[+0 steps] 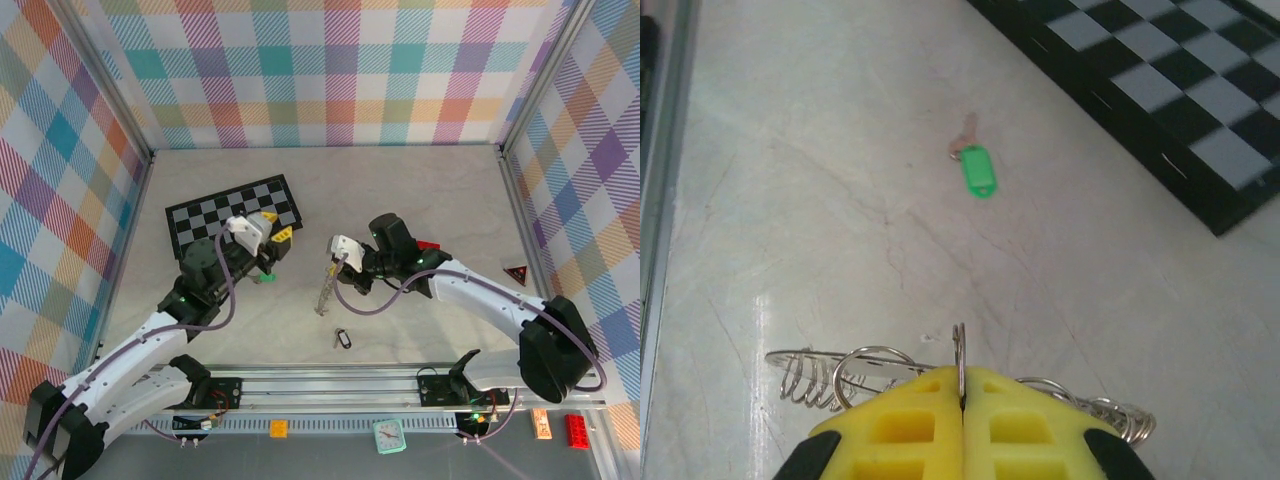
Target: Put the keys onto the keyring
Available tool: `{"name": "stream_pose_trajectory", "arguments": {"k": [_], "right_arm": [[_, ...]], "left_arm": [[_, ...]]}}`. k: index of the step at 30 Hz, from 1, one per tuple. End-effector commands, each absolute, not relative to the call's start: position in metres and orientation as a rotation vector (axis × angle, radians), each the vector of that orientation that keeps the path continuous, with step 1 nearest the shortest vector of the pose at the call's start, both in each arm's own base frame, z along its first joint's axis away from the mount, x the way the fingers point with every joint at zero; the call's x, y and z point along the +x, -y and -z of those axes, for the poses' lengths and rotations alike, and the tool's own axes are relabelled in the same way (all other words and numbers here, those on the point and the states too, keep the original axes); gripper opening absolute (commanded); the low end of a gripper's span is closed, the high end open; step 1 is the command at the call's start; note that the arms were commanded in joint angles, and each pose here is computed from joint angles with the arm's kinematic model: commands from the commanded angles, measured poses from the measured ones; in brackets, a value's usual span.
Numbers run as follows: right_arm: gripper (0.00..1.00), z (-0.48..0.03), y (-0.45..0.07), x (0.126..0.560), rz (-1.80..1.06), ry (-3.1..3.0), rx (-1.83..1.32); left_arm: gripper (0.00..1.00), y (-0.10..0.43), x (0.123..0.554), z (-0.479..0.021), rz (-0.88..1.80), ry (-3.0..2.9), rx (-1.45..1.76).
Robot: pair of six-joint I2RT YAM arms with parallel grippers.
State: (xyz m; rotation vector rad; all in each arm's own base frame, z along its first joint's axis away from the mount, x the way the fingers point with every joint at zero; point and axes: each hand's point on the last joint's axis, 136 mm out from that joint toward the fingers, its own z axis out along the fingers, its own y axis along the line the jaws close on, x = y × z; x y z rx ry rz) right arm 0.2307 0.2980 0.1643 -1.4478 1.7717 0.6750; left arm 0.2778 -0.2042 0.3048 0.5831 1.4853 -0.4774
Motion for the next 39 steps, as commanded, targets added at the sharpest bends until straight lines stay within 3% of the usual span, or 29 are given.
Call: {"name": "stream_pose_trajectory", "arguments": {"k": [1,11,19,24,31,39], "right_arm": [[0.00,-0.183,-0.289,0.233,-0.679,-1.913,-1.290],[0.00,-0.197,-0.239,0.246,-0.469,-2.098,-0.953],[0.00,-0.201,-0.199,0.259,-0.331,-2.177,-0.715],[0.00,-0.199,-0.183,0.258,-0.318,-2.219,-0.621],[0.00,-0.197,-0.172,0.255,-0.320,-2.206,-0.588],[0.00,-0.205,-0.170,0.252,-0.316,-2.175,-0.600]], "left_arm": [[0.42,0.186,0.286,-0.288,0.483,-1.656,0.401],[0.40,0.206,0.265,-0.219,0.784,-2.044,0.170],[0.37,0.246,0.198,-0.149,0.770,-2.519,0.262],[0.38,0.281,0.161,-0.130,0.745,-2.521,0.658],[0.35,0.332,0.150,-0.107,0.618,-2.069,1.296],[0.35,0.349,0.147,-0.074,0.589,-1.939,1.516]]}}
